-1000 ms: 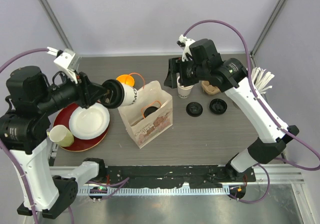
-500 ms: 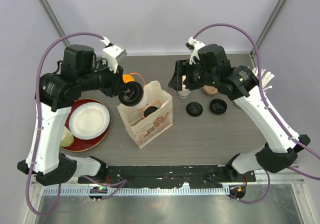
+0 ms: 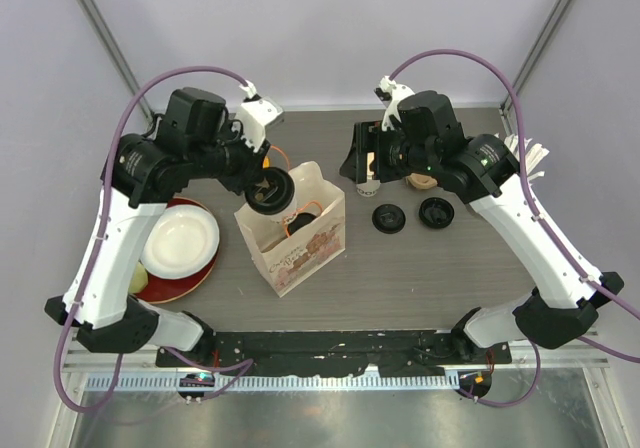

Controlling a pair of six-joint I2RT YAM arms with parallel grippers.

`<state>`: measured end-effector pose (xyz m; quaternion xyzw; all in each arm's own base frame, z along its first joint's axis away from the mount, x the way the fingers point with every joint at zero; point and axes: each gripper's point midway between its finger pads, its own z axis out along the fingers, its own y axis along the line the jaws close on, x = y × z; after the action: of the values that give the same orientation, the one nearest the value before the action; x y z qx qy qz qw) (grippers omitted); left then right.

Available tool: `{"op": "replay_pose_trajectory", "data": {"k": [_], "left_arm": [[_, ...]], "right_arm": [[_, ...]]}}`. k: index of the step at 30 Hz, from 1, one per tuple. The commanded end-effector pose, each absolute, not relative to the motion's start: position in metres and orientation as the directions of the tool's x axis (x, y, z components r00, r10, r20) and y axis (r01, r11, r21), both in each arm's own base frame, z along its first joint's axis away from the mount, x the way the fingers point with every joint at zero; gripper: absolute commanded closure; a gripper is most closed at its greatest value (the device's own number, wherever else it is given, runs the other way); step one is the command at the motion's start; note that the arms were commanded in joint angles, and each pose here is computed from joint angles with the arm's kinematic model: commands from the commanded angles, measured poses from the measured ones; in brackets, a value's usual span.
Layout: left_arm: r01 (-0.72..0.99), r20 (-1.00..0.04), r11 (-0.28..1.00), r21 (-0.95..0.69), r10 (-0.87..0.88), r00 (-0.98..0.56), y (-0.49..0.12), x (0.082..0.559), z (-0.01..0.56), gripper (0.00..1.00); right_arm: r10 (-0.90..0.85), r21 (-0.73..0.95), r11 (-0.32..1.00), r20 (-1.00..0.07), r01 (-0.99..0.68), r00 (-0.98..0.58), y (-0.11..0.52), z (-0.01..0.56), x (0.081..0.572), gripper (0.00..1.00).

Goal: Pack the takeout coffee

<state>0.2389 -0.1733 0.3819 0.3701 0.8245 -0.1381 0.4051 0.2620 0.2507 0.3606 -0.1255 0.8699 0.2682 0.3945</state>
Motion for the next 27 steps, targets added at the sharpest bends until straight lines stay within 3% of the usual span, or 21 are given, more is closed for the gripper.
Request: {"op": "replay_pose_trajectory", "data": {"k": [1,17,27], "left_arm": [[0.786,-0.695,0.614,0.063,0.593,-0.407,-0.165,0.203,0.365,0.84],[0.814,-0.596,0.564,0.143,0.705,-0.384,-0.169,0.224,0.305,0.87],[0.812,-0.665,0.566,0.142,0.663,-0.345,-0.188,0.24,0.292,0.9]], "right_arm": [[0.031,0.376,0.813,-0.791,-0.445,-0.612,0.251,0.379,0.264,0.26],[0.008,0.355,0.821,-0.79,-0.447,-0.612,0.248,0.37,0.263,0.26],[0.01,0.356,0.825,-0.785,-0.439,-0.619,0.245,0.364,0.26,0.26]]}}
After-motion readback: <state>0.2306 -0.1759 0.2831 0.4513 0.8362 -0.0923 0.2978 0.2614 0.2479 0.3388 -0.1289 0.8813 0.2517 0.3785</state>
